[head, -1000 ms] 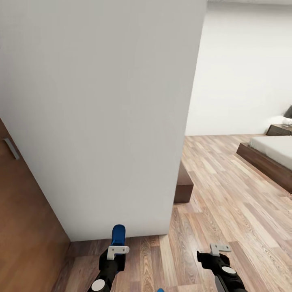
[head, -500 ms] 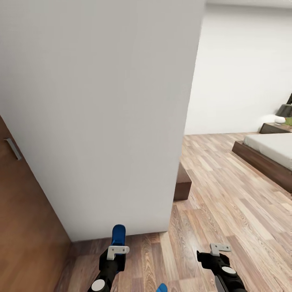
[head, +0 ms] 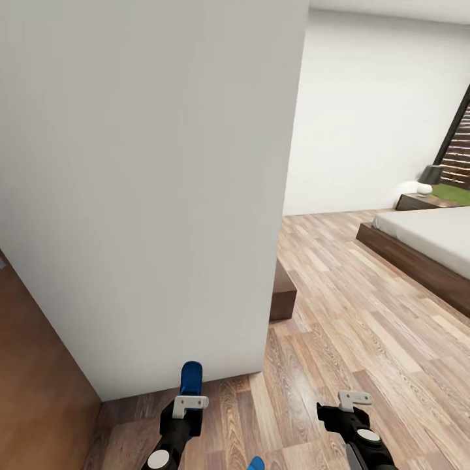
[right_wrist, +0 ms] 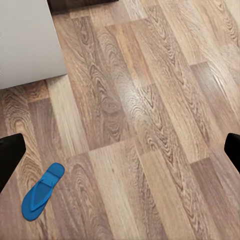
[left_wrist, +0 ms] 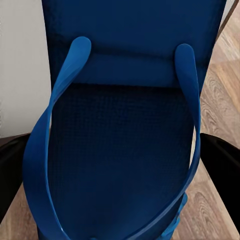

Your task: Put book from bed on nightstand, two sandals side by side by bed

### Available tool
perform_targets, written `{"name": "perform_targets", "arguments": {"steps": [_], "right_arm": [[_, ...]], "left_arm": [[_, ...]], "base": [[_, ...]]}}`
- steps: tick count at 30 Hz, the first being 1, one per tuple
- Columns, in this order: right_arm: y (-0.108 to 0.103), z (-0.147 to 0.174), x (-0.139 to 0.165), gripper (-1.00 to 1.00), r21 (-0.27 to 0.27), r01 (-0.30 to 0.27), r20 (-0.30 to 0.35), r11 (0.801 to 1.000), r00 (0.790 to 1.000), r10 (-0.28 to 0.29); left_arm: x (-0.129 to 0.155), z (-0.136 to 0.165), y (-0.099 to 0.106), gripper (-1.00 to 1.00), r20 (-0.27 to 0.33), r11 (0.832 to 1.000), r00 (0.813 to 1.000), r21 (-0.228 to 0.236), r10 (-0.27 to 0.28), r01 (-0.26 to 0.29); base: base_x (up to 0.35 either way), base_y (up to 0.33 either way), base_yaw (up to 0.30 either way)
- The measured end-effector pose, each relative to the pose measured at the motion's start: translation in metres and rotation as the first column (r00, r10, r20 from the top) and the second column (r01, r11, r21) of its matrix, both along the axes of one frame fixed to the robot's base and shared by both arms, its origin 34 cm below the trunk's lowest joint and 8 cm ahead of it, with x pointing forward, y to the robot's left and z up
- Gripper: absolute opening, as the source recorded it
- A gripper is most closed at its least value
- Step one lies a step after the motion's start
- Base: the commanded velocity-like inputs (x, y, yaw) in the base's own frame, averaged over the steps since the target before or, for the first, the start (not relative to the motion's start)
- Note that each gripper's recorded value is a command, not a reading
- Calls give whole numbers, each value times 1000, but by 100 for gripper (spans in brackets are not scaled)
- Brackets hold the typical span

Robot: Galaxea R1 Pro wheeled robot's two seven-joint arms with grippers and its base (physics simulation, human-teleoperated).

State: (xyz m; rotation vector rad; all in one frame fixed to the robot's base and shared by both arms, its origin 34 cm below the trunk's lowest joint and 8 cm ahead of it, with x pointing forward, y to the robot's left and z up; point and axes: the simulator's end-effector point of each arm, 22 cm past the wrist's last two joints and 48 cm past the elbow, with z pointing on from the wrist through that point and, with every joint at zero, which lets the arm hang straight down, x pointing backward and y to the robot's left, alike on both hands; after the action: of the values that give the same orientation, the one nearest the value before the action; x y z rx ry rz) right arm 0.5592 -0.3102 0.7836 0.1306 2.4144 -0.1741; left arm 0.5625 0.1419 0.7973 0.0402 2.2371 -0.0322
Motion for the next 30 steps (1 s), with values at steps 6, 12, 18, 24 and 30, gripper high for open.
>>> {"name": "perform_targets", "arguments": {"steps": [6, 12, 18, 24, 30], "right_arm": [[1, 0, 0, 100, -1, -2, 0, 1000, 1000, 2], [1, 0, 0, 100, 1, -1, 0, 1000, 1000, 1], [1, 0, 0, 100, 0, -1, -1, 1000, 1000, 1], [1, 0, 0, 100, 1, -2, -1, 1000, 1000, 2], [1, 0, 0, 100, 1, -2, 0, 1000, 1000, 2]], "left_arm": [[0, 0, 0, -100, 0, 1000, 1000, -1, 0, 0], [1, 1, 0, -100, 3, 1000, 1000, 0, 0, 0], [1, 1, 0, -100, 5, 1000, 1000, -1, 1, -1], [1, 1, 0, -100, 5, 1000, 1000, -1, 0, 0], [1, 1, 0, -100, 3, 1000, 1000, -1, 0, 0]], "base": [[79, 86, -3], [21, 27, -159], [1, 1, -64], [0, 10, -3], [0, 158, -50]]}}
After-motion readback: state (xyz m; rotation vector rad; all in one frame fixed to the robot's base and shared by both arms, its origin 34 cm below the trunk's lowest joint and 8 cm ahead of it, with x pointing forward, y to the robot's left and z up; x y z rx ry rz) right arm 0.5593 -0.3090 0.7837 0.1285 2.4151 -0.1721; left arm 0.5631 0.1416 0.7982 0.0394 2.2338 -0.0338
